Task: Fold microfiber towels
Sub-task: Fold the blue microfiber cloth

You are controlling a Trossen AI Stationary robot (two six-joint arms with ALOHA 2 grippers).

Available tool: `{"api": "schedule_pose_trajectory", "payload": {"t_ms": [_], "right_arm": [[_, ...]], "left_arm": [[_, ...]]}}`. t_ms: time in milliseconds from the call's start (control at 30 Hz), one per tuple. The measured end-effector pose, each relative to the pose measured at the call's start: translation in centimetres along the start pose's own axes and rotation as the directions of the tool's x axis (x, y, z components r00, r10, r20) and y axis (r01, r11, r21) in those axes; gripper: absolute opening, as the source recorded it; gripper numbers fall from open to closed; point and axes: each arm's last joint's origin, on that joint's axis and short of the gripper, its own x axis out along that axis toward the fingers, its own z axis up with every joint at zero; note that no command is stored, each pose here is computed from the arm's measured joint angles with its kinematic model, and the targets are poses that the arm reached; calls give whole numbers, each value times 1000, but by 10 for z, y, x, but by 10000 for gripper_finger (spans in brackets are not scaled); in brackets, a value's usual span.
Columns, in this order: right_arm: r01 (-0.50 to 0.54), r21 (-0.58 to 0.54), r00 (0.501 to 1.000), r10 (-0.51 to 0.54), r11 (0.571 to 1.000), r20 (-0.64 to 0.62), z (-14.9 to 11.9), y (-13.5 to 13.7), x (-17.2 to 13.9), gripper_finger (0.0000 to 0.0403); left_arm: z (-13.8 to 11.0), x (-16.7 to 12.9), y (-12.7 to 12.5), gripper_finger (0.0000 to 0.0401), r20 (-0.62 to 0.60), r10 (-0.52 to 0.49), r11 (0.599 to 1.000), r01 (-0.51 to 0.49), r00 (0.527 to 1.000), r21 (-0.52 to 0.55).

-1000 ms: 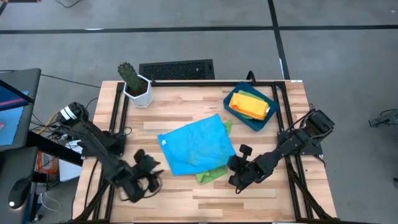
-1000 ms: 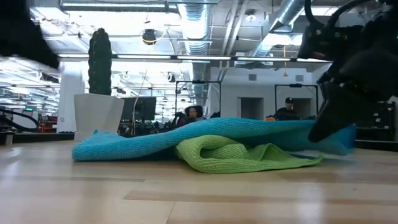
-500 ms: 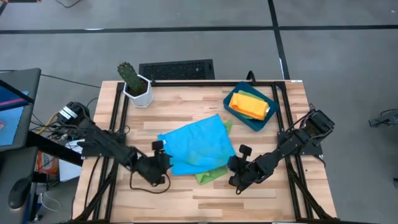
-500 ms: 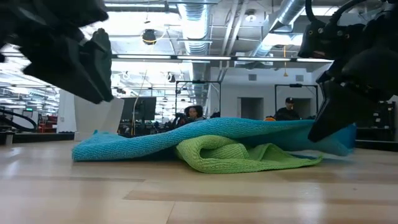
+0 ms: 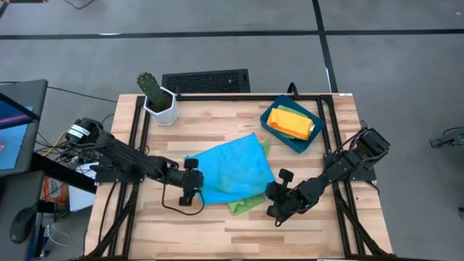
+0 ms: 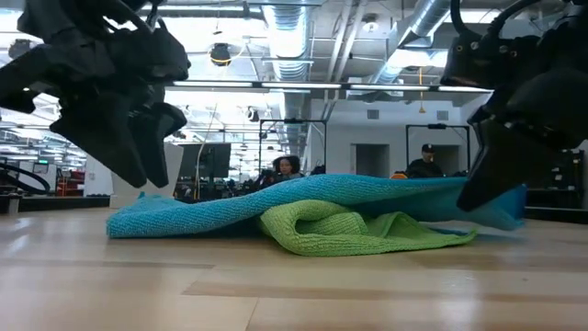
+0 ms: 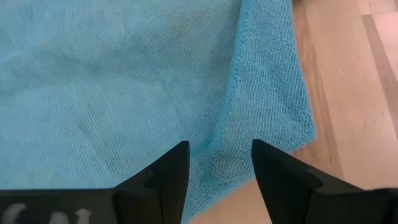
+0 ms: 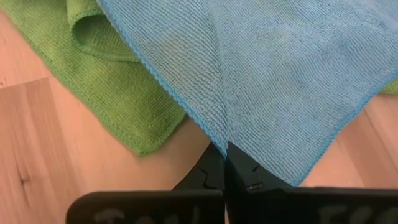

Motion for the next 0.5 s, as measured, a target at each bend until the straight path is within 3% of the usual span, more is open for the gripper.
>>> {"api": "schedule_pose_trajectory", "payload": {"t_ms": [333, 500], "right_arm": [[-9, 2, 1000, 9, 1000, 0, -1, 2, -1, 12], [-9, 4, 1000, 9, 1000, 0, -1, 2, -1, 12]], "left_arm": [[-3, 16, 4, 162, -56, -34, 999, 36, 998, 32], [-4, 16, 4, 112, -63, -51, 998, 54, 997, 36]]}}
